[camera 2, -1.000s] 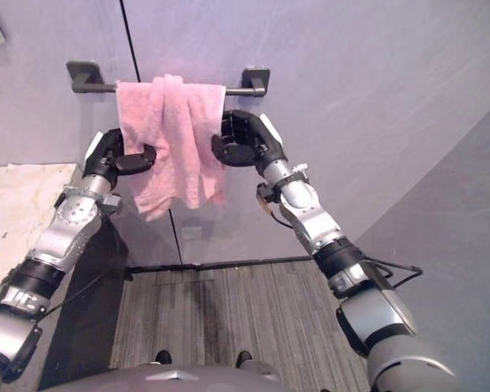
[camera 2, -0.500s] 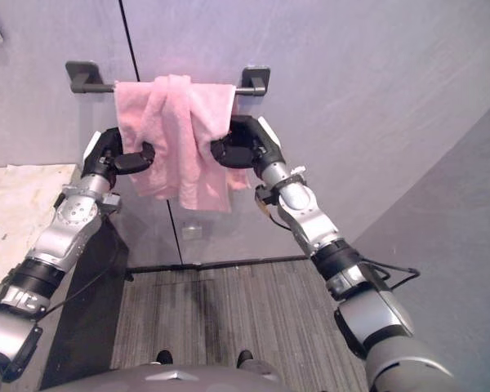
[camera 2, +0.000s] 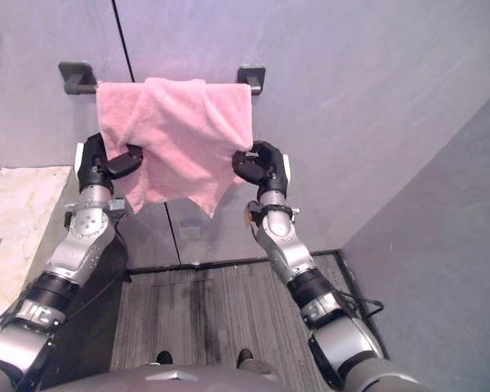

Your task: Organize the bathroom.

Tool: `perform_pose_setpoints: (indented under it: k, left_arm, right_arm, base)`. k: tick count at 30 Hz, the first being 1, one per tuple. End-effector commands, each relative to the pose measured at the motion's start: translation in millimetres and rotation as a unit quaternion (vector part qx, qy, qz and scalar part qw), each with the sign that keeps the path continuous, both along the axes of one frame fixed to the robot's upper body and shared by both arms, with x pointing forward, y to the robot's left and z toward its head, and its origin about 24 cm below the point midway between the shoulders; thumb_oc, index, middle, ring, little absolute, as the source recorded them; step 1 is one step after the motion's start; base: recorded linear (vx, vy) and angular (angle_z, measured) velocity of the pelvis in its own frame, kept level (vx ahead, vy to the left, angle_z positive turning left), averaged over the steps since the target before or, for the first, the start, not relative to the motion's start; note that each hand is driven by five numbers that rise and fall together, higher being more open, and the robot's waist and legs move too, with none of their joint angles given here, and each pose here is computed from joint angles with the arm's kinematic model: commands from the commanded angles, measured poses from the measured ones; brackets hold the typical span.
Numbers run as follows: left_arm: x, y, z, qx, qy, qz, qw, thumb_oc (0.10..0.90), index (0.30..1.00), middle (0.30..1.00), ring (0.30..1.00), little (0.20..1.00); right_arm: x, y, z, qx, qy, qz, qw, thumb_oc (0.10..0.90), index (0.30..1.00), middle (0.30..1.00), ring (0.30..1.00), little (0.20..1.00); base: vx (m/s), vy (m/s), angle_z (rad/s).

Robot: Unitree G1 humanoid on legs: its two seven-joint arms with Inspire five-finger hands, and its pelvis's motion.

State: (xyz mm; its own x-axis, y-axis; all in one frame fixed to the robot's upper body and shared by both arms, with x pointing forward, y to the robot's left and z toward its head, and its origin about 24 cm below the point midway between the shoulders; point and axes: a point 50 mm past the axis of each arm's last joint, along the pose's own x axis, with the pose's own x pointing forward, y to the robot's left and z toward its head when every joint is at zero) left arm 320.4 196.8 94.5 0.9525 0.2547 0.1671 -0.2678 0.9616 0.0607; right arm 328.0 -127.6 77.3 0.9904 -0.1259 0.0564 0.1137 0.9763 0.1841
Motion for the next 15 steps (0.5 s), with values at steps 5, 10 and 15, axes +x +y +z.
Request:
perform_pose_setpoints:
  k: [5,10,15]
  left_arm:
    - [7.8,-7.2,42.2,-0.004,-0.111,-0.015,0.994,0.403,0.305,0.305,0.305,0.305]
    - [7.0,-6.4,41.8,-0.007,-0.111,-0.016,0.994,0.800,0.900,0.900,0.900,0.900]
    - [7.2,-6.5,46.0,-0.006,-0.114,-0.039,0.993,0.800,0.900,0.900,0.900,0.900]
  right_arm:
    - [12.1,-11.0,67.5,0.048,-0.153,-0.050,0.986,0.400,0.300,0.300,0.300,0.300]
    - [10.9,-12.3,68.3,0.032,-0.158,-0.041,0.986,0.400,0.300,0.300,0.300,0.300]
    - [9.9,-11.7,68.9,0.005,-0.164,-0.019,0.986,0.400,0.300,0.300,0.300,0.300]
  base:
    - [0.00,0.000,0.00]
    - [0.00,0.000,0.00]
    - [0.00,0.000,0.00]
